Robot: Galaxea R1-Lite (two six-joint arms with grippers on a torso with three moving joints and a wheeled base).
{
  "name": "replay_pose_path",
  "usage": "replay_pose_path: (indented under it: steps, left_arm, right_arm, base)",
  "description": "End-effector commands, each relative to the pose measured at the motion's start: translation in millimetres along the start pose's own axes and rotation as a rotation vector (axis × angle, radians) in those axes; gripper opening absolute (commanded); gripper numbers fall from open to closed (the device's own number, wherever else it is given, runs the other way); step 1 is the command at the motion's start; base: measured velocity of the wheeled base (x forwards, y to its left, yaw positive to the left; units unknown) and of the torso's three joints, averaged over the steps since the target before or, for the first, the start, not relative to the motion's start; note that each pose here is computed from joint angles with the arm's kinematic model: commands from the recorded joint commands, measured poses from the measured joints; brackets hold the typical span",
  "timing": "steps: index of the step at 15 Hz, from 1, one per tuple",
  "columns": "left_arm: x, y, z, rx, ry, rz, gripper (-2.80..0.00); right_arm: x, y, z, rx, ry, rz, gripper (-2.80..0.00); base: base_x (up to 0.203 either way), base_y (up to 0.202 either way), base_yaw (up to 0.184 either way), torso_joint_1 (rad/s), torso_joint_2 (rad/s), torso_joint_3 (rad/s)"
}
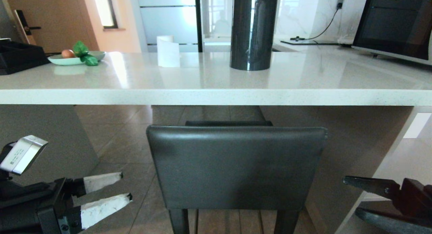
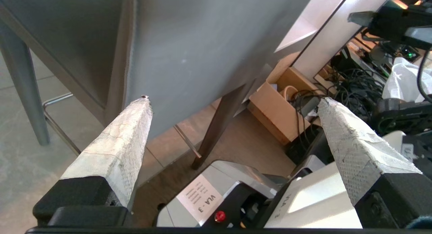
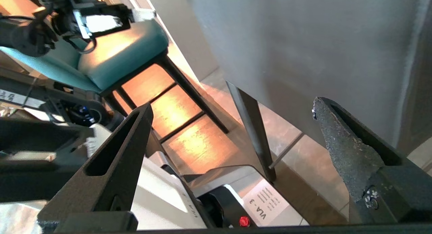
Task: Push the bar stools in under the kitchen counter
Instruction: Pull the gray chair out from under the dining table
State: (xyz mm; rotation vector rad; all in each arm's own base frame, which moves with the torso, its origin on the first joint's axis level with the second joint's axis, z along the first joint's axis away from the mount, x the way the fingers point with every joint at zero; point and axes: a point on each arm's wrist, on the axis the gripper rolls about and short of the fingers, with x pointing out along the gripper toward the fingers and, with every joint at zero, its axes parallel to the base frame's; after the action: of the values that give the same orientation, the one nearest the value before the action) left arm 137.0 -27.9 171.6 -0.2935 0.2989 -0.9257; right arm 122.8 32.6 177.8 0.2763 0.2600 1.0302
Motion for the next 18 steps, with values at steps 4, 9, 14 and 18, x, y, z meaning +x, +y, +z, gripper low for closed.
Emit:
replay_pose_path:
  steps: [4,9,14,18]
  left_arm:
    - [20,23.7,2,-0.033,0.04,0.004,0.0]
    - [46,52.2,-5,-0.011,0.035,-0.021,0.0]
    - [45,49.6,-7,0.052,-0.015,-0.052,0.0]
    - [44,53.0,-17,0.012,0.017,-0.047,0.0]
  right_arm:
    - [16,-28,6,0.039,0.051,0.025,0.0]
    - [36,-59,3,0.035,0.071,0.044,0.0]
    - [19,-78,6,-0.049,0.003,0.025,0.0]
    - [6,-76,-4,-0.018,0.006,0.024,0.0]
  base:
    - [0.0,0.0,0.0,0.0,0.0,0.0]
    - [0.0,0.0,0.0,0.0,0.0,0.0]
    - [0.0,0.0,0.0,0.0,0.0,0.0]
    - [0.0,0.0,0.0,0.0,0.0,0.0]
